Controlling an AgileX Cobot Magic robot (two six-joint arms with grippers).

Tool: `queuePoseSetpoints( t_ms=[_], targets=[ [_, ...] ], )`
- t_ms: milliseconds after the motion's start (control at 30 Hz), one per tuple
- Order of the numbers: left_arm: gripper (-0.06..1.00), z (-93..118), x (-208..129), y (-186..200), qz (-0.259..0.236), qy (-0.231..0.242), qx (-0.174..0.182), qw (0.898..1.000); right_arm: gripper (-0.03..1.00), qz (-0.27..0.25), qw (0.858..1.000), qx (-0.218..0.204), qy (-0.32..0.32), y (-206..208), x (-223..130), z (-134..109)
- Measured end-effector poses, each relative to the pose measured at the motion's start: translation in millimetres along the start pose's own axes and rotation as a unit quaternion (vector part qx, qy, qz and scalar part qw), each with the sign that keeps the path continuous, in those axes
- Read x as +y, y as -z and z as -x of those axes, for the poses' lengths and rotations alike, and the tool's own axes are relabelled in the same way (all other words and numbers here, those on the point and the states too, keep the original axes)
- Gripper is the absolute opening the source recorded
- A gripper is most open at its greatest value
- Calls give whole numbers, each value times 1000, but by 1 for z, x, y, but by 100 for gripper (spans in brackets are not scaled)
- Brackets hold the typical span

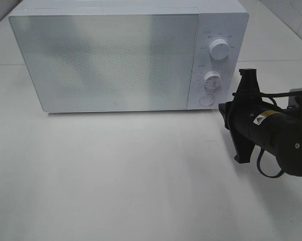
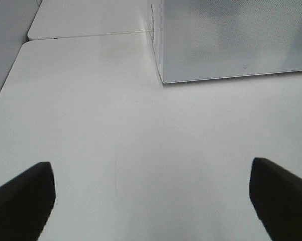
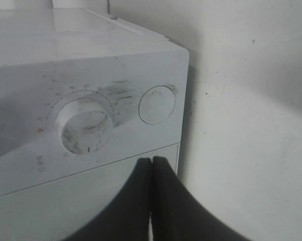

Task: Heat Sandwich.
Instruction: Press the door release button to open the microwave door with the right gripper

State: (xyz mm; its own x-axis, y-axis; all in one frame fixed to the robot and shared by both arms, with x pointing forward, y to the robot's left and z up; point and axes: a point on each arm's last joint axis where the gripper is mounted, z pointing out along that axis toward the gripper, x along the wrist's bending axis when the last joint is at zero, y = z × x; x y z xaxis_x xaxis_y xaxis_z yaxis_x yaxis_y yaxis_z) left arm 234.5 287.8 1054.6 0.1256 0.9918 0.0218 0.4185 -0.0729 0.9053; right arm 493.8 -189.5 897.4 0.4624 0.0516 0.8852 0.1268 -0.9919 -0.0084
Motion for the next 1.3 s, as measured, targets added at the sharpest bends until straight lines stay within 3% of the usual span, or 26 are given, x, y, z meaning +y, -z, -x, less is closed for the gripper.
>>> queuePoseSetpoints(
  t_ms=[667, 1300],
  targets=[
    [99, 0, 0, 0, 0, 0, 0, 1000, 1, 8, 1000, -5, 0, -72, -1, -2],
    [99, 0, 0, 0, 0, 0, 0, 1000, 1, 12, 1000, -7, 1, -93, 2, 1]
  ],
)
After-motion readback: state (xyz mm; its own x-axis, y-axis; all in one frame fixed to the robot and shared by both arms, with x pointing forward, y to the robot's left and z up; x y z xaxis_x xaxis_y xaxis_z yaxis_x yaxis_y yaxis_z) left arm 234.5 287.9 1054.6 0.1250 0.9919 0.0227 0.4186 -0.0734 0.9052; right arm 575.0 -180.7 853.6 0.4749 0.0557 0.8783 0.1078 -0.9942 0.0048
